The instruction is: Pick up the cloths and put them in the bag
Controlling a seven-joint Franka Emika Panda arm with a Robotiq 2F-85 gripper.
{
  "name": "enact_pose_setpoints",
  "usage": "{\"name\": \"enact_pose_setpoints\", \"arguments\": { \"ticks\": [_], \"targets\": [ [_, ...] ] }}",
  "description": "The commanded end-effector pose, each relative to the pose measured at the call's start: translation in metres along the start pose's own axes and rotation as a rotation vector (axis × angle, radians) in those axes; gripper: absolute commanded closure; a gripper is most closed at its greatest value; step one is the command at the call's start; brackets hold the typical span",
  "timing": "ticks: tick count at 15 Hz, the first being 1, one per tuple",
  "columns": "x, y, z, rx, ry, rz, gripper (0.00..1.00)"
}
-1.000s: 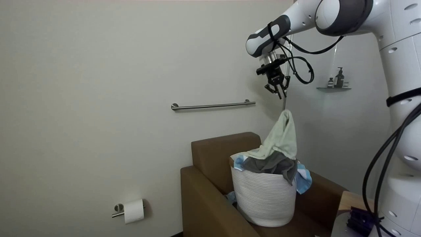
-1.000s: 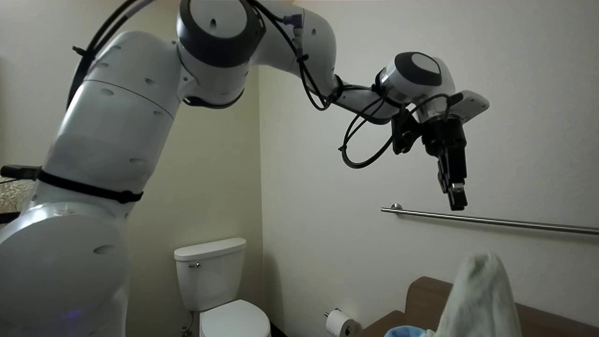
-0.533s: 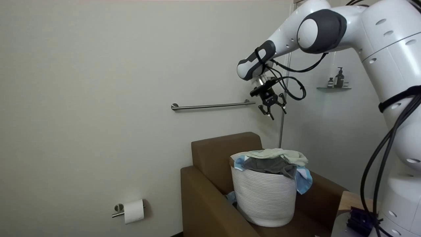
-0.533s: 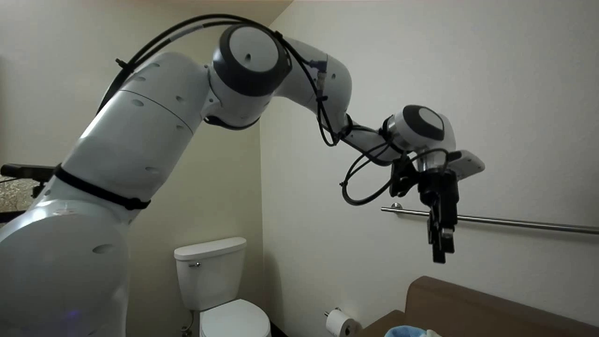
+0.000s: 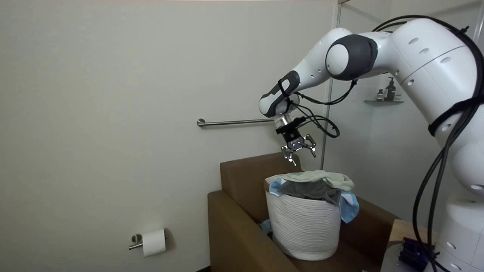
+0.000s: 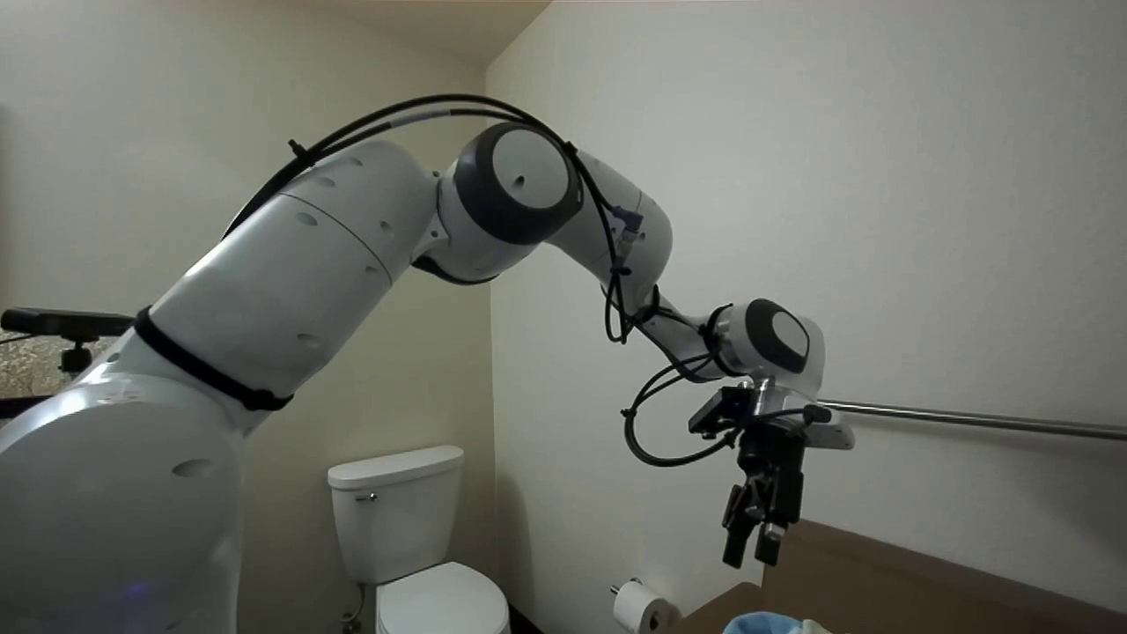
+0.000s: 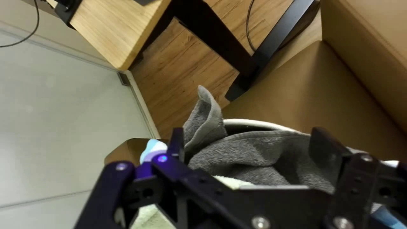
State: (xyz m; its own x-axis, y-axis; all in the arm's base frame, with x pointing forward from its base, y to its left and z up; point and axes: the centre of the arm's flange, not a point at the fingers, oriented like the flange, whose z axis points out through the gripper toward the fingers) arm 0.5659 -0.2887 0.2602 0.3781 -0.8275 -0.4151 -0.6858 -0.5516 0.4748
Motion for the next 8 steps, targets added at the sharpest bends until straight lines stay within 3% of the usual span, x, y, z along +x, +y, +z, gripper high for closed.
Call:
{"name": "enact_pose_setpoints", "arguments": {
  "ticks": [1, 2, 3, 8],
  "targets": [
    [-0.017, 0.000, -0.003, 0.094, 0.069, -0.158, 0.00],
    [-0.021, 0.003, -0.004, 0.127, 0.110, -0.180, 0.00],
    [-0.001, -0.012, -0.008, 0.058, 0.077, -0.107, 0.00],
    [-0.008, -0.008, -0.014, 0.087, 0.113, -0.139, 0.00]
  ]
}}
